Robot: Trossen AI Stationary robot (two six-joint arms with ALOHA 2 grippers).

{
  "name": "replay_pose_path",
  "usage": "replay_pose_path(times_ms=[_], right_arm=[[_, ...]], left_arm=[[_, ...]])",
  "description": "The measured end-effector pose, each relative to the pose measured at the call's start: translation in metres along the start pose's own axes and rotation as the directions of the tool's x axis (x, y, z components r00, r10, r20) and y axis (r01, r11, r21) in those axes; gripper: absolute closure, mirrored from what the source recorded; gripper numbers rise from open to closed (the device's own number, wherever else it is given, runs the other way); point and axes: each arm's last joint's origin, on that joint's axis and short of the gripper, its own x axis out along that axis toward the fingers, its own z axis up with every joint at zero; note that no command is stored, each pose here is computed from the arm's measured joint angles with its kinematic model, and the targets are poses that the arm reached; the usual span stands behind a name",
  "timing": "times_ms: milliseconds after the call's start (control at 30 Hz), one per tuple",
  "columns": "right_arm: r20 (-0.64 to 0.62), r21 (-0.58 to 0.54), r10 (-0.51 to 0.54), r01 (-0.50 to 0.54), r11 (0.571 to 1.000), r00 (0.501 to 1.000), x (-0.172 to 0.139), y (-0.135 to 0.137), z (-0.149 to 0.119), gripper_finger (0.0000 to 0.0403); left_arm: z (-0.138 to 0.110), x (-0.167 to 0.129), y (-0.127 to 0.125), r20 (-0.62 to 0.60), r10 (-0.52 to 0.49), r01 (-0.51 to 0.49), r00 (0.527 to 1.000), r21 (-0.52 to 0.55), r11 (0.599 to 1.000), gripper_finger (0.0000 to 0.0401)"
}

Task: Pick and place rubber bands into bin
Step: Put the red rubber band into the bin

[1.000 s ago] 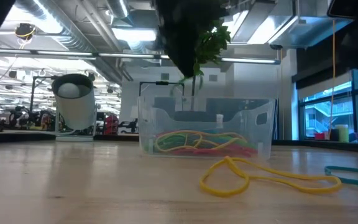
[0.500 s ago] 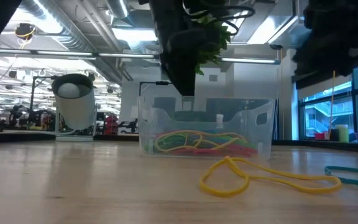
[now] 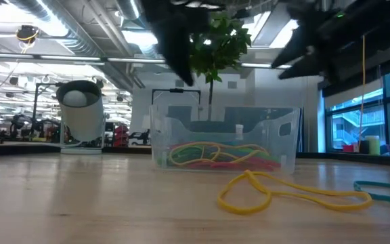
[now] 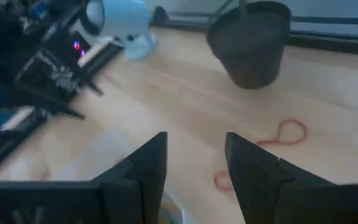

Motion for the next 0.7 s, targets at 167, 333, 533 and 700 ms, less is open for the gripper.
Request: replay_pose_path(times_ms=[167,333,533,700], right_arm=[[-0.100,-0.025,-0.094,0.092,0.995,0.991,0.031,0.002,0.018,0.0238],[-0.247,-0.099,-0.299,0.283,0.954,0.922,0.072,0.010,0.046,0.0238],[-0.462,-0.157,-0.447,0.425,0.891,0.766,0.138,0.004,0.060,0.0238],[-0.576,-0.140,-0.463,0.477,0.868,0.674,0.184,-0.012,0.045,0.0238]], left_arm=[[-0.054,-0.021,0.014,0.067,-0.007,0.014,0.998,-0.094,0.995,0.0255],[-0.098,-0.038,0.016,0.227,0.027,0.013,0.974,-0.172,0.985,0.0254],[-0.133,-0.051,0.013,0.372,0.049,0.064,0.927,-0.283,0.957,0.0256],[-0.150,-0.054,0.010,0.387,0.050,0.095,0.921,-0.347,0.933,0.0257]])
